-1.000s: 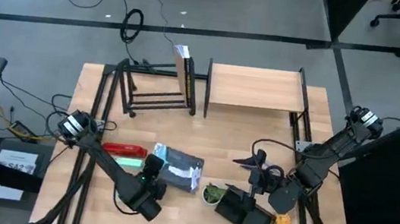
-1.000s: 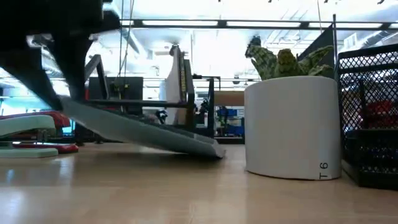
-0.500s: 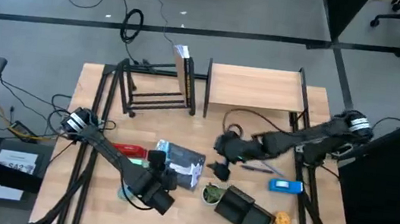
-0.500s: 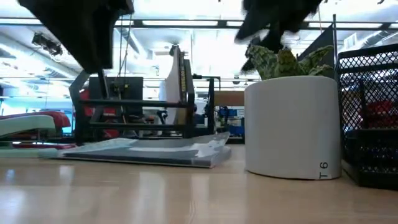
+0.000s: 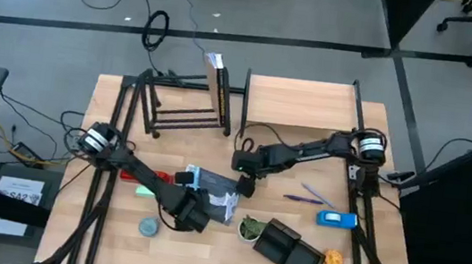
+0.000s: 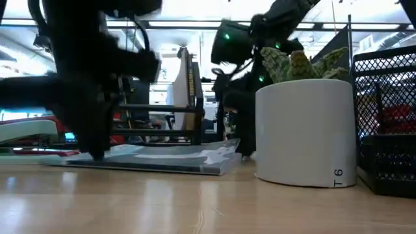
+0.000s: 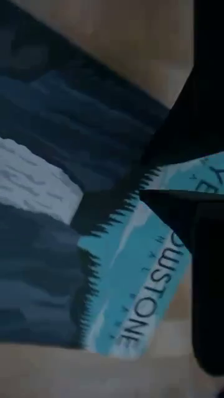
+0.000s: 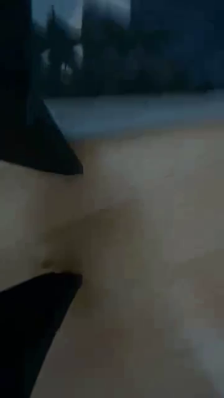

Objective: Stock shelves
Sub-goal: Remove the blue book from the book organizer

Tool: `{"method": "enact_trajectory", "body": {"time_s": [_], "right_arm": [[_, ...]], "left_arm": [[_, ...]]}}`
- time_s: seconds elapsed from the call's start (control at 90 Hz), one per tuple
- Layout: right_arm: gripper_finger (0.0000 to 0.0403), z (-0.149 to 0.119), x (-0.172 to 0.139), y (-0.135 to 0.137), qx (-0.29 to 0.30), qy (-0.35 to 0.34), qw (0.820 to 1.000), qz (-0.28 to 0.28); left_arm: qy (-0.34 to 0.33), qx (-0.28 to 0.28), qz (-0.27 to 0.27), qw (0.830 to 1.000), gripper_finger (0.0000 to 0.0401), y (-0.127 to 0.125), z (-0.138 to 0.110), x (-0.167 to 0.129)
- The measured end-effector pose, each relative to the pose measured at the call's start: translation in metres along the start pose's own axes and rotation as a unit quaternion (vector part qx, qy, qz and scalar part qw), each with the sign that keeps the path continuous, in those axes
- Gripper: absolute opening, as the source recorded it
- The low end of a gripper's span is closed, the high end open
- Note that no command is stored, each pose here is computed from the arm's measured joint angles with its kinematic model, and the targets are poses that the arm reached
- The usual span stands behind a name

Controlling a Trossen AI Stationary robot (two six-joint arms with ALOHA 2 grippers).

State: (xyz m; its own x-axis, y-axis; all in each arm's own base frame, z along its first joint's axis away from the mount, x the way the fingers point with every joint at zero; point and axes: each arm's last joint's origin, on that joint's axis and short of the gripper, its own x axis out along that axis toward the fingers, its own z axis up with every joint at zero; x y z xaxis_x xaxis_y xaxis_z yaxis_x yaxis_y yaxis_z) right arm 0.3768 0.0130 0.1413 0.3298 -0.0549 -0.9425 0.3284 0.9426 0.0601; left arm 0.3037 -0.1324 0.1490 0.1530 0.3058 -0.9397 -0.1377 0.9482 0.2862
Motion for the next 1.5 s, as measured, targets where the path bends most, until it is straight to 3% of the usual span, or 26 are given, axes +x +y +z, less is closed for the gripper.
{"method": "enact_trajectory", "body": {"time_s": [0.144, 0.256, 0.444, 0.556, 0.811, 0.889, 1.111, 1.233, 1.344, 1.433, 1.5], "right_arm": [[0.0138, -0.009, -0.008, 0.024, -0.068, 0.021, 0.995, 0.072], [0.0102, -0.018, -0.03, 0.045, -0.116, 0.026, 0.985, 0.124], [0.0067, -0.028, -0.061, 0.045, -0.128, 0.002, 0.991, 0.028], [0.0059, -0.03, -0.076, 0.04, -0.115, -0.005, 0.993, 0.0], [0.0058, -0.052, -0.129, 0.047, -0.102, -0.042, 0.993, -0.03], [0.0058, -0.063, -0.148, 0.056, -0.104, -0.069, 0.992, -0.024], [0.0058, -0.097, -0.191, 0.082, -0.109, -0.158, 0.981, -0.009], [0.0059, -0.112, -0.205, 0.091, -0.114, -0.194, 0.974, -0.012], [0.0059, -0.119, -0.21, 0.096, -0.12, -0.214, 0.969, -0.02], [0.0059, -0.121, -0.211, 0.097, -0.121, -0.225, 0.966, -0.029], [0.0059, -0.12, -0.21, 0.096, -0.118, -0.23, 0.965, -0.036]], "left_arm": [[-0.016, 0.014, 0.081, 0.997, 0.003, 0.023, 0.008, 0.012], [-0.035, 0.011, 0.137, 0.99, 0.0023, 0.039, 0.024, 0.004], [-0.047, 0.006, 0.136, 0.99, 0.0021, 0.045, 0.043, -0.021], [-0.081, -0.004, 0.101, 0.992, 0.0021, 0.04, 0.051, -0.024], [-0.11, -0.043, -0.078, 0.99, 0.0021, 0.027, 0.049, 0.013], [-0.115, -0.047, -0.109, 0.986, 0.002, 0.019, 0.044, 0.015], [-0.117, -0.034, -0.13, 0.984, 0.0008, -0.004, 0.033, 0.006], [-0.108, -0.015, -0.109, 0.988, 0.0001, -0.006, 0.037, -0.008], [-0.12, -0.002, -0.078, 0.99, 0.0001, 0.0, 0.051, -0.038], [-0.143, 0.014, -0.013, 0.99, 0.0001, 0.009, 0.063, -0.067], [-0.17, 0.012, 0.065, 0.983, 0.0001, 0.021, 0.071, -0.088]]}}
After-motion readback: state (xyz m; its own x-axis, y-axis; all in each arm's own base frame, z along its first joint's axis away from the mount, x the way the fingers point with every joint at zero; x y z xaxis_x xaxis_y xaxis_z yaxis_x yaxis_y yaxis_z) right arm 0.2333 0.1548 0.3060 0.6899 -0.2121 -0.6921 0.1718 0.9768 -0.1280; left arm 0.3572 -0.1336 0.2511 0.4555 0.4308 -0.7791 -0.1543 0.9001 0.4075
